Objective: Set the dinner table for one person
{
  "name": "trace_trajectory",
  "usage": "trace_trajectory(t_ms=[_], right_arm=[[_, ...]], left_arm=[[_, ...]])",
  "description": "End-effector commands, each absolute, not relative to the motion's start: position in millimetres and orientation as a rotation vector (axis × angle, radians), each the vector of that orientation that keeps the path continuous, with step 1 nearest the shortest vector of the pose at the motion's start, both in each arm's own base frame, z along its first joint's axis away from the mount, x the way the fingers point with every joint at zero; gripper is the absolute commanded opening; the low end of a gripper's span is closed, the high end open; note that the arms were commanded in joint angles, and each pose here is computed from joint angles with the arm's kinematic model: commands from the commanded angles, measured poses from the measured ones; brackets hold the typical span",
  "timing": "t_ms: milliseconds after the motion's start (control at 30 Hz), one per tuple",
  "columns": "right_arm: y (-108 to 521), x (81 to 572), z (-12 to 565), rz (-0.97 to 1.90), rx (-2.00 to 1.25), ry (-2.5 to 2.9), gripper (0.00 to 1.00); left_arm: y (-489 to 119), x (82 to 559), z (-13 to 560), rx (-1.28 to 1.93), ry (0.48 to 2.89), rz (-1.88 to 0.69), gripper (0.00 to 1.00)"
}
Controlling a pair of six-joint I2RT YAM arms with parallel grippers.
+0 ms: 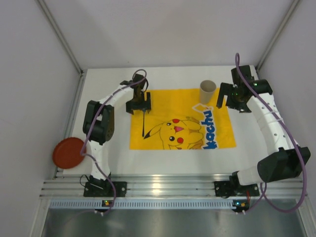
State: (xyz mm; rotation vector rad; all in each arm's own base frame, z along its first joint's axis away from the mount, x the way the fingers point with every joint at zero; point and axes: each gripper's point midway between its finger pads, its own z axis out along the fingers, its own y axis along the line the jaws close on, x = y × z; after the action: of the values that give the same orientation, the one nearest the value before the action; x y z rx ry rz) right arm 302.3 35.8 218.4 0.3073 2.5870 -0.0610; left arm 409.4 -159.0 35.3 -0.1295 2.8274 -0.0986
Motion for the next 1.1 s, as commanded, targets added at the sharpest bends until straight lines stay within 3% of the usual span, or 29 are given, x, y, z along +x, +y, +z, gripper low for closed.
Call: trace_trajectory(t_ms=[0, 200, 400, 900, 1067], right_arm=[[37.9, 309.9, 234.2, -0.044, 0.283, 2.516, 1.00], [36.7, 305.3, 224.5, -0.054, 0.283, 2.535, 1.00], [38.1, 306.1, 219.4, -0.051, 0.277, 2.546, 1.00], [42.0, 308.7, 211.3, -0.037, 0.263, 2.583, 1.00], [39.0, 305.5, 208.4, -0.062, 0.262, 2.590, 1.00]], left_arm=[[-115.2, 430.1, 109.5, -0.146, 2.650, 0.011, 0.91], [-16.9, 408.9, 101.4, -0.400, 2.650, -0.012, 0.91], [44.6, 385.4, 79.3, -0.537, 2.684, 0.066, 0.89], [75.2, 405.4, 37.4, -0.543, 2.680, 0.081, 0.86], [73.5, 407.8, 19.4, -0.548, 2.724, 0.062, 0.77]])
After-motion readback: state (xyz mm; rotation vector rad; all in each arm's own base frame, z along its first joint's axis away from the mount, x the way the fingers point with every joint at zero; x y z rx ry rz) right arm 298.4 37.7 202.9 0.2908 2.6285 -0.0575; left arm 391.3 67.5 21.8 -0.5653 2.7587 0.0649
